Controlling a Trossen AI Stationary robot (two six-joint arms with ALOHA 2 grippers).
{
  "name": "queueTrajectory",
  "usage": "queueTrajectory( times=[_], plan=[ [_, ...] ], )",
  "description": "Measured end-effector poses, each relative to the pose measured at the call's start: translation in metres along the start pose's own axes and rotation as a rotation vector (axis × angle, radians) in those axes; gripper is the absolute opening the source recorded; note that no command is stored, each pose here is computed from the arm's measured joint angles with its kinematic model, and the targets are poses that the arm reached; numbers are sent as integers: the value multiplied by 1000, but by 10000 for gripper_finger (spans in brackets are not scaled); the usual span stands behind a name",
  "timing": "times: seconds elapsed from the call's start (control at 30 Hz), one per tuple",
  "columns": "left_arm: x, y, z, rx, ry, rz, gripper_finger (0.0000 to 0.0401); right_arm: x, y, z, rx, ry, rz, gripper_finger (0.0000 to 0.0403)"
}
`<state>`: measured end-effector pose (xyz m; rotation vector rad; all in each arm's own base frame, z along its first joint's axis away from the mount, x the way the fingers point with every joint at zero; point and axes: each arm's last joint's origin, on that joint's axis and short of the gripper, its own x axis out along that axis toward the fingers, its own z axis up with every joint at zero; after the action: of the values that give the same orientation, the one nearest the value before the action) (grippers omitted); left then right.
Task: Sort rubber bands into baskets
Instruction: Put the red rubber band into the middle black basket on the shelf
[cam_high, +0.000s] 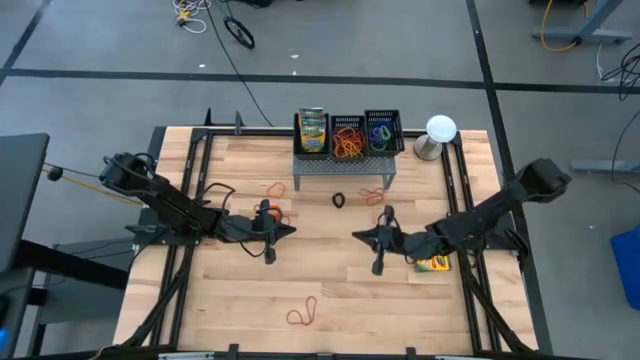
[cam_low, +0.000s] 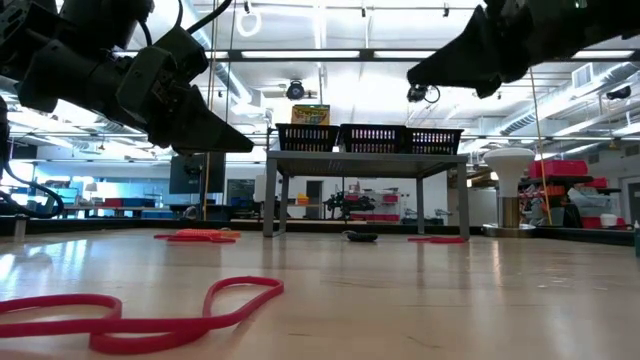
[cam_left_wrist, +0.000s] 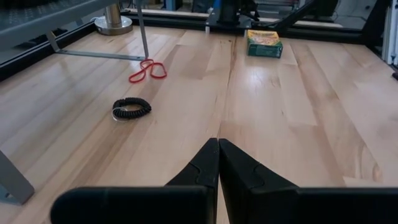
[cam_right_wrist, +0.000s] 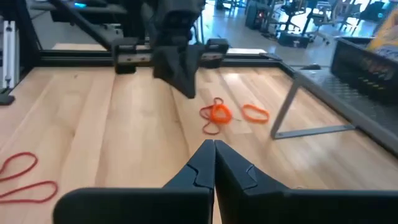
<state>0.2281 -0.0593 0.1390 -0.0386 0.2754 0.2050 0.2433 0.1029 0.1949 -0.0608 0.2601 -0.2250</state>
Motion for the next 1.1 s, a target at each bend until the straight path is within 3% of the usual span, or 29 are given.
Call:
queueTrajectory(
  times=[0.43,1.1],
  plan=[
    [0,0,2,-7,-14,-2,14,20,24,-24,23,-34,79,6],
    [2,2,4,-42,-27,-25,14,24,21,-26,-5,-26,67,17]
  ],
)
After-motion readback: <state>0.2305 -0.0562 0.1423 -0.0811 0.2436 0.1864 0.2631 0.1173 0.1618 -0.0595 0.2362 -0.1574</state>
